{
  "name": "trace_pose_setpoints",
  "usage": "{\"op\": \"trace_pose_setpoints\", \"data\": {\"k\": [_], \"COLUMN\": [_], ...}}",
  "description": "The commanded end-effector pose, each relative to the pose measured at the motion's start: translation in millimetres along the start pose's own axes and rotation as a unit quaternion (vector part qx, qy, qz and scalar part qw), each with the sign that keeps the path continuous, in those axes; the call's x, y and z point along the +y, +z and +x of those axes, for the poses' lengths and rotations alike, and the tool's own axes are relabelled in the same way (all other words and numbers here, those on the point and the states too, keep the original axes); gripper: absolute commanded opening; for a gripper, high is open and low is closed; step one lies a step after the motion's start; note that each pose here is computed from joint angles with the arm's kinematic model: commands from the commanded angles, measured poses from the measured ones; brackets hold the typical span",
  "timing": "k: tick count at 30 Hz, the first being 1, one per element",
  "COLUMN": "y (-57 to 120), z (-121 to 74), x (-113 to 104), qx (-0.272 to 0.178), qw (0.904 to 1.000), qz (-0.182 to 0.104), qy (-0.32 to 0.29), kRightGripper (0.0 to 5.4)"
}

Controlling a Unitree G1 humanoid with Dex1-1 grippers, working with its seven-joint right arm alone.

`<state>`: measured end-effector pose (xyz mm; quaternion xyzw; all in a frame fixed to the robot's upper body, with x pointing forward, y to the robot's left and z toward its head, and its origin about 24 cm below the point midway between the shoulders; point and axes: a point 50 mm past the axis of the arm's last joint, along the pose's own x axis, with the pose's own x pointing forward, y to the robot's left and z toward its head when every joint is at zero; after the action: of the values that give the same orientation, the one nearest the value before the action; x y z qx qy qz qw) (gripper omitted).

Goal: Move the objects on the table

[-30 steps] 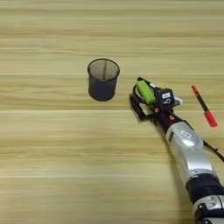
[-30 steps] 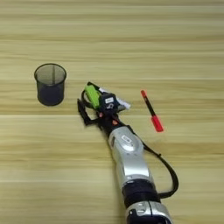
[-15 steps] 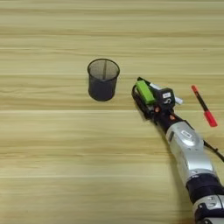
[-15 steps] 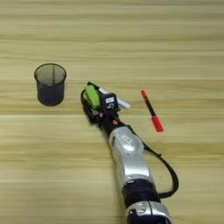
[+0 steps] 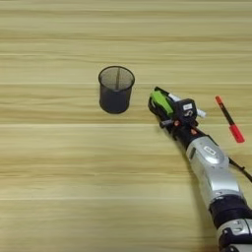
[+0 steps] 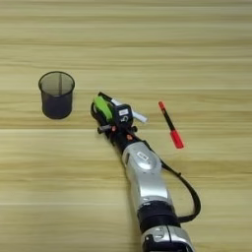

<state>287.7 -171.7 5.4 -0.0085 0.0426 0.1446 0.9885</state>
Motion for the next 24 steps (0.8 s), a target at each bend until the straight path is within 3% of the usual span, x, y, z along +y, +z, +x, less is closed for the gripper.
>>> {"op": "trace_pose_setpoints", "data": {"k": [1, 14, 24], "y": [40.9, 70.4, 74.6], "z": [14.2, 13.9, 22.0], "x": [-10.2, -42.6, -71.9], "qx": [-0.077, -0.117, -0.099], "qw": [0.9966, 0.9899, 0.9875], "qz": [-0.026, -0.051, -0.050], "qy": [-0.008, -0.063, -0.112], "kRightGripper": [1.39, 1.39, 1.39]}}
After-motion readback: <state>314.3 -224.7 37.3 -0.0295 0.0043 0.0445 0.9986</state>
